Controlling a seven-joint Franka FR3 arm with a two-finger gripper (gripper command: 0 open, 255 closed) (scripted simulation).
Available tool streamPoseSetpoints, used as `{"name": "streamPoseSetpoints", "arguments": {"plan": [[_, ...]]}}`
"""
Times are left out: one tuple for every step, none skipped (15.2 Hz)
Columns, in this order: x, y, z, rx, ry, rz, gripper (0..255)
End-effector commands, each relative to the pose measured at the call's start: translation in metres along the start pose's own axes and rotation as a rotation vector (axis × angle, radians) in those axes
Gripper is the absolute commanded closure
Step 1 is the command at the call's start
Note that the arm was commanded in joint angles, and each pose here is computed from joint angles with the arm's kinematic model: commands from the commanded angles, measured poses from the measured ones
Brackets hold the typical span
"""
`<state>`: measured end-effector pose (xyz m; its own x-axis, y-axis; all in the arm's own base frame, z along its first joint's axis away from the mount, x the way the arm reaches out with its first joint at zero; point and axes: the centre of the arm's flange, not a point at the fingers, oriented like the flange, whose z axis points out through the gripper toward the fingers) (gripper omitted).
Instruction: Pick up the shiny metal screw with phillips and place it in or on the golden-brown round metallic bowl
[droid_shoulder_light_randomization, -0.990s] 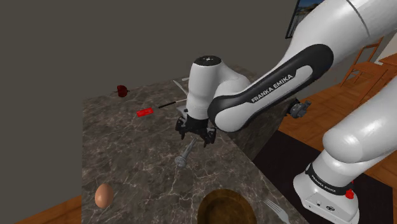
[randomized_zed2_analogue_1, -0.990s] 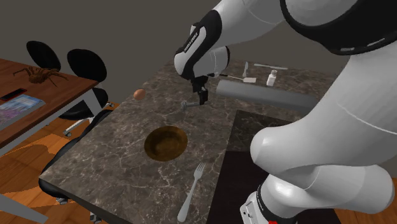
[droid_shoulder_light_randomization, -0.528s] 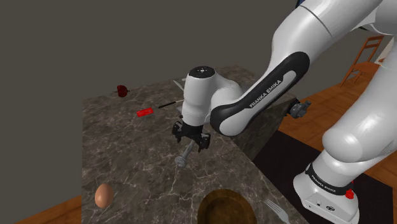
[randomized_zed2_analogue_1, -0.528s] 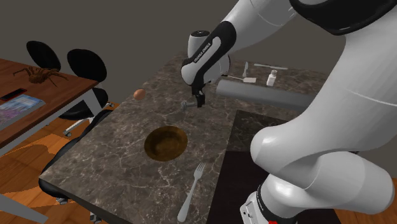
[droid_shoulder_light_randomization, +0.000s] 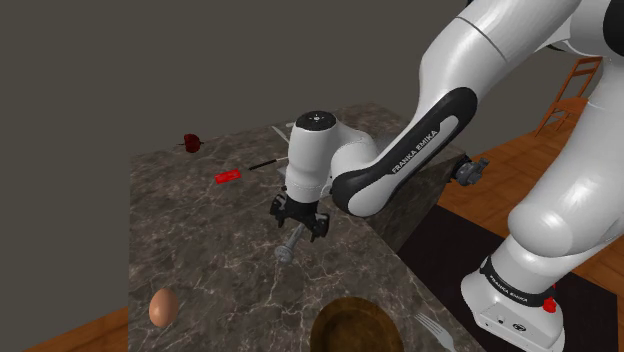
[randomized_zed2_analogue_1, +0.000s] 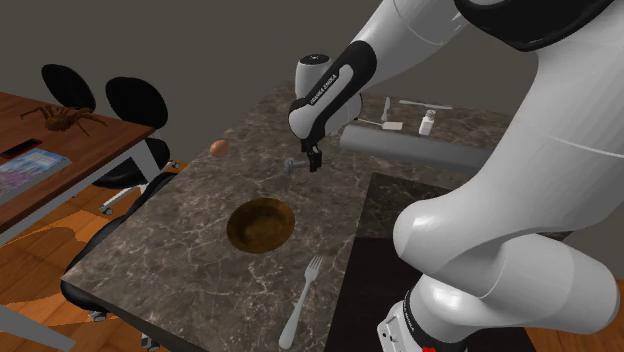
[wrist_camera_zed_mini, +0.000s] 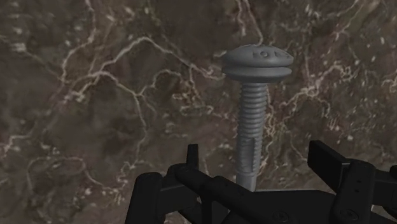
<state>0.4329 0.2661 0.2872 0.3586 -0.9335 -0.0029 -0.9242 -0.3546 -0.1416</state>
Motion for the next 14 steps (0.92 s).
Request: {"name": "streamPoseSetpoints", "arguments": {"plan": [[0.000,0.000,0.000,0.000,0.000,0.000,0],[0.000,0.000,0.000,0.000,0.000,0.000,255],[0.000,0.000,0.000,0.000,0.000,0.000,255],[0.000,0.000,0.000,0.000,0.000,0.000,255],[0.000,0.000,0.000,0.000,0.000,0.000,255],[0.000,0.000,0.000,0.000,0.000,0.000,255],[0.000,0.000,0.000,0.000,0.000,0.000,255],[0.000,0.000,0.000,0.000,0.000,0.000,255],[0.000,0.000,0.000,0.000,0.000,0.000,255],[0.000,0.000,0.000,0.000,0.000,0.000,255],[0.000,0.000,0.000,0.000,0.000,0.000,255],[0.000,-0.001,-0.005,0.000,0.000,0.000,255],[0.000,-0.002,-0.010,0.000,0.000,0.000,255],[0.000,-0.002,-0.016,0.000,0.000,0.000,255]]}}
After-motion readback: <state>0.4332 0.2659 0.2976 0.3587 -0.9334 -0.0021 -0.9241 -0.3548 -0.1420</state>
